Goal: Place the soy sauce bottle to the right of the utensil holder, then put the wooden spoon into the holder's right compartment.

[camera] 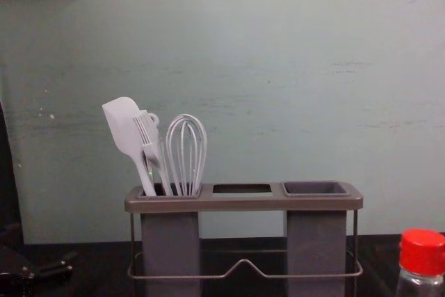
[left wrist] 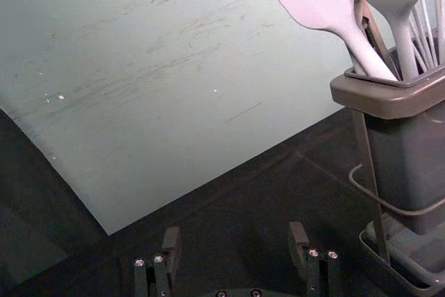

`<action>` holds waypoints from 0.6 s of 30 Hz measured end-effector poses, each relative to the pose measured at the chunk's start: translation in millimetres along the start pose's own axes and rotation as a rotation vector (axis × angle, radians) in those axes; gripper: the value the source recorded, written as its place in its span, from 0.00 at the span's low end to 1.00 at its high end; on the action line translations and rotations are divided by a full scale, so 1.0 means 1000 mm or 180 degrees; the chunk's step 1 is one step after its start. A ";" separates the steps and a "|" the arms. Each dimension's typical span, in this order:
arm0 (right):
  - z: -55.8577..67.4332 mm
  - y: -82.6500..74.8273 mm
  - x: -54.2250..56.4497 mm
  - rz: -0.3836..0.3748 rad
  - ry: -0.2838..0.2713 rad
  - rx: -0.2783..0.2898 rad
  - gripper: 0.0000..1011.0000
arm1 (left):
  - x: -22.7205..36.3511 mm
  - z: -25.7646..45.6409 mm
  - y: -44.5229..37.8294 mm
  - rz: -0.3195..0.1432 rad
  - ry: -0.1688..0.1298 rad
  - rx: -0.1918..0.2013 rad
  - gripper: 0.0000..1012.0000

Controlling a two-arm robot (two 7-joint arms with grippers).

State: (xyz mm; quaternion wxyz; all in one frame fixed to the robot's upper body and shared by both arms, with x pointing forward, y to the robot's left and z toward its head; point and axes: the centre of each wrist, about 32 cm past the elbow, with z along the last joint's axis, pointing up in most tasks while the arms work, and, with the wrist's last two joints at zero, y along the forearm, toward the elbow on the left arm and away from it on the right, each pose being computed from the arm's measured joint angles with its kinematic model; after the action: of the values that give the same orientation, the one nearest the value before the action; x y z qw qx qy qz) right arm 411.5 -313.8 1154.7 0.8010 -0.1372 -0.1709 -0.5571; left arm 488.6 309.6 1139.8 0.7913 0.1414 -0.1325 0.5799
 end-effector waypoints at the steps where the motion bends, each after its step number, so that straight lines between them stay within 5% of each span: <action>1: 0.001 -0.003 0.000 0.0006 0.0006 0.0011 0.99 | 0.0000 0.0000 0.0000 0.0000 0.0000 0.0000 1.00; 10: 0.008 -0.038 0.002 0.0222 0.0307 0.0191 0.99 | 0.0000 0.0000 0.0000 0.0000 0.0000 0.0000 1.00; 11: 0.009 -0.045 0.004 0.0333 0.0501 0.0290 0.99 | 0.0000 0.0000 0.0000 0.0000 0.0000 0.0000 1.00; 18: 0.009 -0.055 0.004 0.0610 0.0866 0.0457 0.99 | 0.0000 0.0000 0.0000 0.0000 0.0000 0.0000 1.00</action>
State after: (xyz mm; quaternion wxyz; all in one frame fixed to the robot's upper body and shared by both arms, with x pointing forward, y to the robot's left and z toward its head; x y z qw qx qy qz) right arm 360.2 -332.7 1166.3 0.8739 -0.0186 -0.0864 -0.4780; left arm 488.6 309.7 1139.8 0.7913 0.1415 -0.1325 0.5799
